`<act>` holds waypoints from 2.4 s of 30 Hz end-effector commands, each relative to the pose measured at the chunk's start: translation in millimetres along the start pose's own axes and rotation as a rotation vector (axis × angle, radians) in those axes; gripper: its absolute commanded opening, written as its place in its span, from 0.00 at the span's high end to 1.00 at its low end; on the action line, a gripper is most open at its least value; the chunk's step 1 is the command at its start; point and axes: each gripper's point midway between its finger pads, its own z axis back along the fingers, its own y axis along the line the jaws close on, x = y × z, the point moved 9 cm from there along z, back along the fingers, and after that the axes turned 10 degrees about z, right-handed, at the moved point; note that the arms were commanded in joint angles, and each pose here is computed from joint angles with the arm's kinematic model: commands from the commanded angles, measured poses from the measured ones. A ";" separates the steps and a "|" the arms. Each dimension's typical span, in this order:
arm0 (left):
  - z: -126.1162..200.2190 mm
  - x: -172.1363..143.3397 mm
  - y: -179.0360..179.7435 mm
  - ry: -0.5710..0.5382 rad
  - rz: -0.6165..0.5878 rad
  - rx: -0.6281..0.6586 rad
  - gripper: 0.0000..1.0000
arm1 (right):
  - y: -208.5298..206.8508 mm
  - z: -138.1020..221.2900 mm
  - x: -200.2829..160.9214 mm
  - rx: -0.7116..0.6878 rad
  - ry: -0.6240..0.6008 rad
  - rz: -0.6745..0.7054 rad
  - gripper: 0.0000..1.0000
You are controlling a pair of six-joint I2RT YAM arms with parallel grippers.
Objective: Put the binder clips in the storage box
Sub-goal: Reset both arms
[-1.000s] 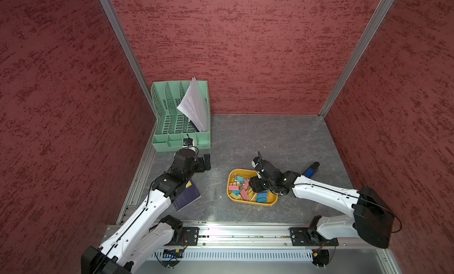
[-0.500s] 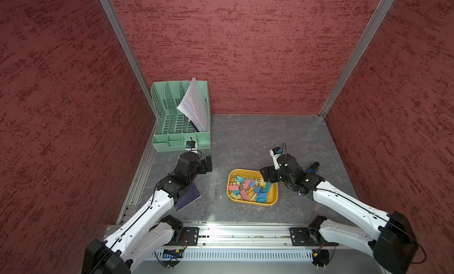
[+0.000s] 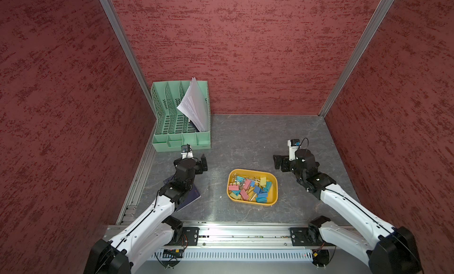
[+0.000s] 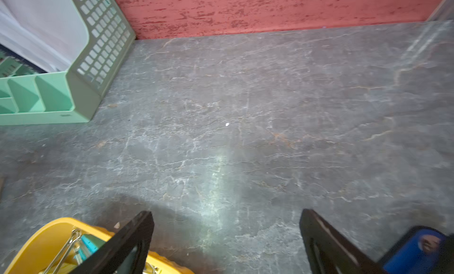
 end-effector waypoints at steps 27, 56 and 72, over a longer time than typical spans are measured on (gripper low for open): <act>-49.2 3.4 66.9 -0.227 0.013 0.053 0.00 | -61.9 -10.1 -3.7 -0.514 -0.364 0.188 0.02; -109.5 -10.3 77.0 -0.145 -0.021 0.009 0.00 | -116.1 -61.0 -42.3 -0.500 -0.336 0.060 0.02; -109.5 -9.6 77.4 -0.141 -0.018 0.001 0.00 | -117.3 -64.5 -39.7 -0.496 -0.309 0.059 0.02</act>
